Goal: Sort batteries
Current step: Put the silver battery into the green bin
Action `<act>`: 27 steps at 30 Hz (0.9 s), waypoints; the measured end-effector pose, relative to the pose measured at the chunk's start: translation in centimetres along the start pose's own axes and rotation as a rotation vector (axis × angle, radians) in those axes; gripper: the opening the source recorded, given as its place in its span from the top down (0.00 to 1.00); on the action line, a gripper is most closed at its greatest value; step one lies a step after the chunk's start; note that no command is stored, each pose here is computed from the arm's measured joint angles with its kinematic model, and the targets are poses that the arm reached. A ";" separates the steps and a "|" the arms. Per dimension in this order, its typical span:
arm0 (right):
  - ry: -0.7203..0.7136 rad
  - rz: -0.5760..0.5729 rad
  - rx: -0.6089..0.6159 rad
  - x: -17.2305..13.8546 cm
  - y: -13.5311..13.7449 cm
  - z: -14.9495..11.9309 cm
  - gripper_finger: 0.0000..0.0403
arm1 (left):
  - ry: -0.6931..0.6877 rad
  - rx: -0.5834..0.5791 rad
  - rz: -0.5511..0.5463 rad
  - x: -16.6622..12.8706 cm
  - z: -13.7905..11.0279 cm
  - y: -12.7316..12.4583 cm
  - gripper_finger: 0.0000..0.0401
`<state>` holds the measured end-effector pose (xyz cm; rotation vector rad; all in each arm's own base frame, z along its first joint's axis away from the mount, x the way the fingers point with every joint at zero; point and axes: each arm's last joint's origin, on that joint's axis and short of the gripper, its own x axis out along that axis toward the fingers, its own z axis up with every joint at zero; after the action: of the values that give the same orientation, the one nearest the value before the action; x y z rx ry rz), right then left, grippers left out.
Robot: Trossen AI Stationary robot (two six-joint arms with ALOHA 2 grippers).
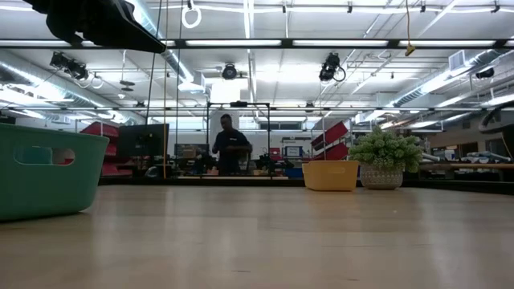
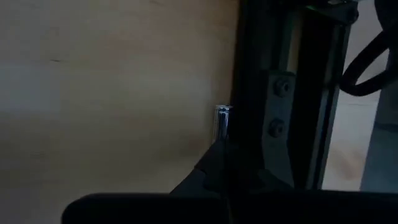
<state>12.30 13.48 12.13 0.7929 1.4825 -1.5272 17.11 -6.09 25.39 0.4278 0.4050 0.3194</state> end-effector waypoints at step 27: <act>0.034 0.756 -0.896 -10.8 2.7 -5.2 1.00 | -0.032 0.036 0.011 0.2 0.5 0.0 0.74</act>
<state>18.95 20.26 19.92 0.6846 1.4401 -0.2285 17.54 -6.18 25.67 0.4696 0.3780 0.3165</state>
